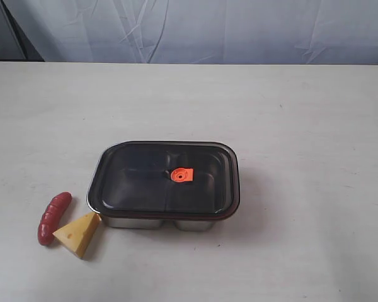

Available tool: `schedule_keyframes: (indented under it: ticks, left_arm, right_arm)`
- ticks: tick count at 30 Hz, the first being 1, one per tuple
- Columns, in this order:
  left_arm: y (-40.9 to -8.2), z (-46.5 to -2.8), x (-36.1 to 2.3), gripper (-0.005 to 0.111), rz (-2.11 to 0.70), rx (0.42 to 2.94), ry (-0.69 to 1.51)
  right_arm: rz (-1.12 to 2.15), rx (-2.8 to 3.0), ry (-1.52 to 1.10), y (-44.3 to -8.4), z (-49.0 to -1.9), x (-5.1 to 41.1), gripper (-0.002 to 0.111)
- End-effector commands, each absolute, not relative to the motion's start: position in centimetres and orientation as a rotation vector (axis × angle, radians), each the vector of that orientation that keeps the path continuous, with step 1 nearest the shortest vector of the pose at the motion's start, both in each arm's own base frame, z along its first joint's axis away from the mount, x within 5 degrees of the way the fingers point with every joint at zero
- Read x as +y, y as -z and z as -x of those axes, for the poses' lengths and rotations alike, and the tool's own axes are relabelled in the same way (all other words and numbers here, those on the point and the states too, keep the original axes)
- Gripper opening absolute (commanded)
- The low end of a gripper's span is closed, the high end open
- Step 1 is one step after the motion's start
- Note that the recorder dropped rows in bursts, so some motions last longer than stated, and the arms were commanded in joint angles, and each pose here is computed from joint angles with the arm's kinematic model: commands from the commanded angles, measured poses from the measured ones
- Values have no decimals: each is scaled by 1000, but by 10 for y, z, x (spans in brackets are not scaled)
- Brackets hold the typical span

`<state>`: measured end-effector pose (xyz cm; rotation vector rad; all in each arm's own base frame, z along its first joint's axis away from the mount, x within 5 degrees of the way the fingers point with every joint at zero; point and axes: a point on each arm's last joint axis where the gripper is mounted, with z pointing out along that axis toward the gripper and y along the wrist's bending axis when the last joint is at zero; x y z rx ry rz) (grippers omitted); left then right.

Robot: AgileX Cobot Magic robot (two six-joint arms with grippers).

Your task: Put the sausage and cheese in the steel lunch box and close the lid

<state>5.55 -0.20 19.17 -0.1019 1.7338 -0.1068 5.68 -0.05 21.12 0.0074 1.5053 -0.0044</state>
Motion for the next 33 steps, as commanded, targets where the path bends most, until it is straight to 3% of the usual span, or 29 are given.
schedule_keyframes:
  ticks: [1,4,6,14,19,25,33]
  left_arm:
    - [-192,-55,-2,0,100,1719,109]
    - [-192,-55,-2,0,100,1719,109]
    - [-192,-55,-2,0,100,1719,109]
    - [-192,-55,-2,0,100,1719,109]
    - [-192,-55,-2,0,100,1719,109]
    - [-192,-55,-2,0,100,1719,109]
    - [-192,-55,-2,0,100,1719,109]
  right_arm:
    - [-282,866,-372,-261,-37,-8,-1]
    - [-399,715,-788,-269,-30,-6,-1]
    - [-387,688,-915,-271,-28,-2,-1]
    - [-431,594,-1161,-275,-24,-1,-1]
    - [-462,645,-1160,-272,-27,0,-1]
    - [-757,1041,-1106,-259,-47,1,-1]
    - [-583,1351,-815,-320,-81,7,-1]
